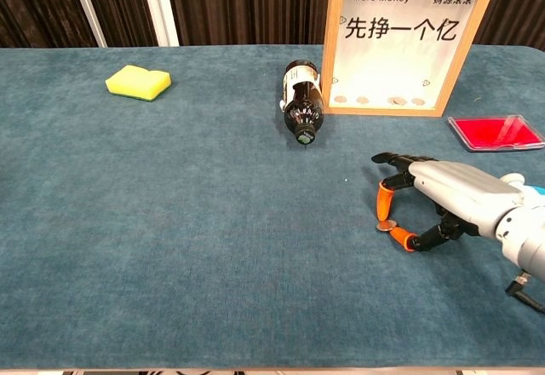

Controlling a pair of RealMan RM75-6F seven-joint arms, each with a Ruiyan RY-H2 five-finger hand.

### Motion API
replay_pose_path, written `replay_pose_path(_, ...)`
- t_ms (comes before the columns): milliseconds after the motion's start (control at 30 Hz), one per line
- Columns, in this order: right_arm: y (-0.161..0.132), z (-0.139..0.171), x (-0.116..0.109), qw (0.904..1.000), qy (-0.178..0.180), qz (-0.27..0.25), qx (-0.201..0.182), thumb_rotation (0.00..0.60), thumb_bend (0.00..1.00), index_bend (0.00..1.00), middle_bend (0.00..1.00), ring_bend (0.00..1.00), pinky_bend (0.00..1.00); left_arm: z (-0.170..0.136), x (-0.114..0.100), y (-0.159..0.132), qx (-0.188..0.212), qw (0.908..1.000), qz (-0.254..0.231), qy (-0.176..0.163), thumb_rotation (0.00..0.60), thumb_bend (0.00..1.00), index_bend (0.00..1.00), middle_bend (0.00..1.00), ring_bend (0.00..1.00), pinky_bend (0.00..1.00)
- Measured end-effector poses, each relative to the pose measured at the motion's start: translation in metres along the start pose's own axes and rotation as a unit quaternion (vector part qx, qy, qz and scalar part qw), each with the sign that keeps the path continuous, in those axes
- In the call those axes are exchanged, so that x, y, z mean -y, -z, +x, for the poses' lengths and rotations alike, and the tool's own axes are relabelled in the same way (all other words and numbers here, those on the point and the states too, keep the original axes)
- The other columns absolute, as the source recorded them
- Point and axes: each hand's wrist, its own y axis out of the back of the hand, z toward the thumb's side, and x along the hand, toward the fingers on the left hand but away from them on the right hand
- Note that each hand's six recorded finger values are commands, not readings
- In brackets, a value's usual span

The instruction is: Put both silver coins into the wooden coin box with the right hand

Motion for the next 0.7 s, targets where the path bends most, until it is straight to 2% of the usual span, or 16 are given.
replay_pose_path(433, -0.0017, -0.0033, 0.0, 1.0, 0.003, -0.004, -0.003, 0.6, 0.47, 0.46, 0.0, 0.0, 0.0, -0.0001, 0.0005, 0.0003, -0.002, 1.0, 0.0, 0.002, 0.6, 0.4, 0.01, 0.0, 0.0, 0.0)
replay_pose_path(700, -0.0068, -0.0039, -0.001, 0.9999, 0.005, -0.009, -0.011, 0.6, 0.47, 0.51, 0.0, 0.0, 0.0, -0.0002, 0.0006, 0.0015, -0.007, 1.0, 0.0, 0.002, 0.6, 0.4, 0.01, 0.0, 0.0, 0.0)
